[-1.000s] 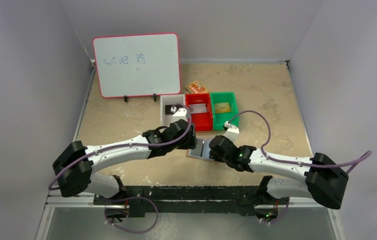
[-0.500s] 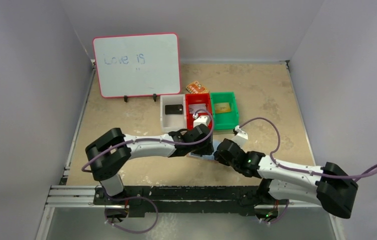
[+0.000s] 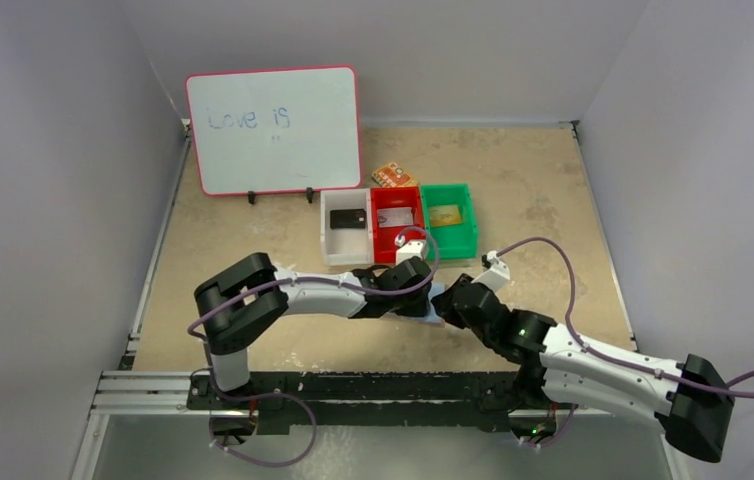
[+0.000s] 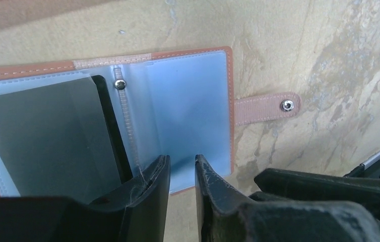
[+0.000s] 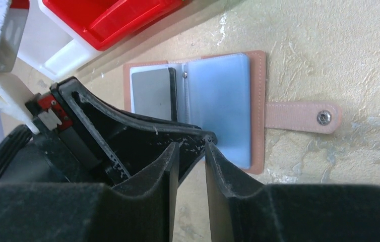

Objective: Take the credit cards out of the card holder

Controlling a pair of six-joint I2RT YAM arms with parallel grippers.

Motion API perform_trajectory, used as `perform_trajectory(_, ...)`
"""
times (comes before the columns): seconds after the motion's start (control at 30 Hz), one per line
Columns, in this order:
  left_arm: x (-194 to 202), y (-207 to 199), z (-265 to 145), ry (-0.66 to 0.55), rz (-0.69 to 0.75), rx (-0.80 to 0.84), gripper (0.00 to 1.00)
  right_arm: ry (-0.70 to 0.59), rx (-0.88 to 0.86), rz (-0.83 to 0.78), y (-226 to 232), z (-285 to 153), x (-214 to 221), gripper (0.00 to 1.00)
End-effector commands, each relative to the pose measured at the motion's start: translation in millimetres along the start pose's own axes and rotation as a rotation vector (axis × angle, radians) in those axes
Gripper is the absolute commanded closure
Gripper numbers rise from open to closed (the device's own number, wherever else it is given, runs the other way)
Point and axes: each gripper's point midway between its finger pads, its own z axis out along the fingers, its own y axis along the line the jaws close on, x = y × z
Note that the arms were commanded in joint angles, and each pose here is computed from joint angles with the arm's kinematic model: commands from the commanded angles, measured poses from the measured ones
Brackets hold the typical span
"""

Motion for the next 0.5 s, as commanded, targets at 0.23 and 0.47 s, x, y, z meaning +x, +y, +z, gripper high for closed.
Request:
perform_trajectory(0.23,-8,-9,-27,-0.070,0.005,0.002,0.75,-0.093,0.161,-0.080,-8,4,-27,0.73)
perform_trajectory(0.47,-48,16,-72,-0.243,-0.016,-0.126,0.70,-0.072,0.043,-0.058,12,6,-24,0.72)
